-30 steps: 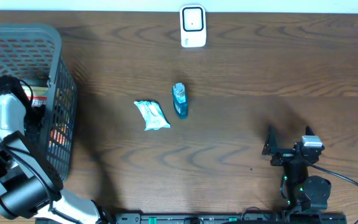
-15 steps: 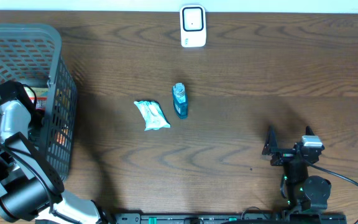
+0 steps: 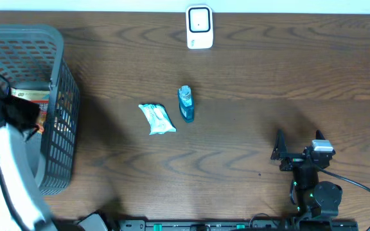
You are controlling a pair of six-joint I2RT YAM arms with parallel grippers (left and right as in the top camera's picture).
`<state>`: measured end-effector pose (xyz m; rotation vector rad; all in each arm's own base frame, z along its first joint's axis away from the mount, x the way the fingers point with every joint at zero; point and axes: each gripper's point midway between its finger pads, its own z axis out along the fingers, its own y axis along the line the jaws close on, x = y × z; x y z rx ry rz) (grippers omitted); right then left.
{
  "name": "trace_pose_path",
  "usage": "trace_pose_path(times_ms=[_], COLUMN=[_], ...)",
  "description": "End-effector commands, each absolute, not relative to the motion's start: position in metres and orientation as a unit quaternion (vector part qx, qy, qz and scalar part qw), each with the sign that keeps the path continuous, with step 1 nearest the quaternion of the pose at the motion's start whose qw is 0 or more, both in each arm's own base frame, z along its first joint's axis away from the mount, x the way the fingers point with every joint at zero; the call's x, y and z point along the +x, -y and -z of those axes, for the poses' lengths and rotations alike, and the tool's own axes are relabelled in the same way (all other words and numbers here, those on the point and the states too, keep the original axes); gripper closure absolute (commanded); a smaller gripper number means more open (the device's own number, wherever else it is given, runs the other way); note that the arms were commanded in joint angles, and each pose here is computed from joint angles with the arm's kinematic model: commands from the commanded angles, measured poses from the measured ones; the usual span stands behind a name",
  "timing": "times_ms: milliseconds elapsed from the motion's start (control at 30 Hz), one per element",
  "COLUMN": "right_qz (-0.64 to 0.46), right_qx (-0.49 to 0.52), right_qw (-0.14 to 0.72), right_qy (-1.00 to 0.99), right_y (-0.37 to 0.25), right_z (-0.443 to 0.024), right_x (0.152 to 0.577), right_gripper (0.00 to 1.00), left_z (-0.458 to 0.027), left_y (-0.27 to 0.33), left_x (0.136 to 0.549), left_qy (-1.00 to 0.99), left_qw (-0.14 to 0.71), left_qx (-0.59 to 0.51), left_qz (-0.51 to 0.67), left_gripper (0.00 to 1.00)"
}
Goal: Scan the item barcode
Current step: 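Lift the Kleenex pack and carry it toward the scanner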
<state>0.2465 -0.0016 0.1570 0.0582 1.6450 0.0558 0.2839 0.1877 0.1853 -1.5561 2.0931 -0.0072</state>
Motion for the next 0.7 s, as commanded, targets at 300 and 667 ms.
trace_pose_path(times_ms=[300, 667], right_qz=[-0.023, -0.023], right_qx=[0.019, 0.019], right_qw=[0.679, 0.679], right_qy=[-0.733, -0.733], right_y=[0.000, 0.000], right_z=[-0.156, -0.156], right_x=[0.246, 0.246], right_gripper=[0.01, 0.01], left_z=[-0.343, -0.374], left_y=[-0.106, 0.048], left_x=[0.275, 0.301], left_qy=[-0.714, -0.778], left_qw=[0.491, 0.472], left_qx=[-0.470, -0.253], left_qz=[0.167, 0.329], left_gripper=[0.62, 0.62])
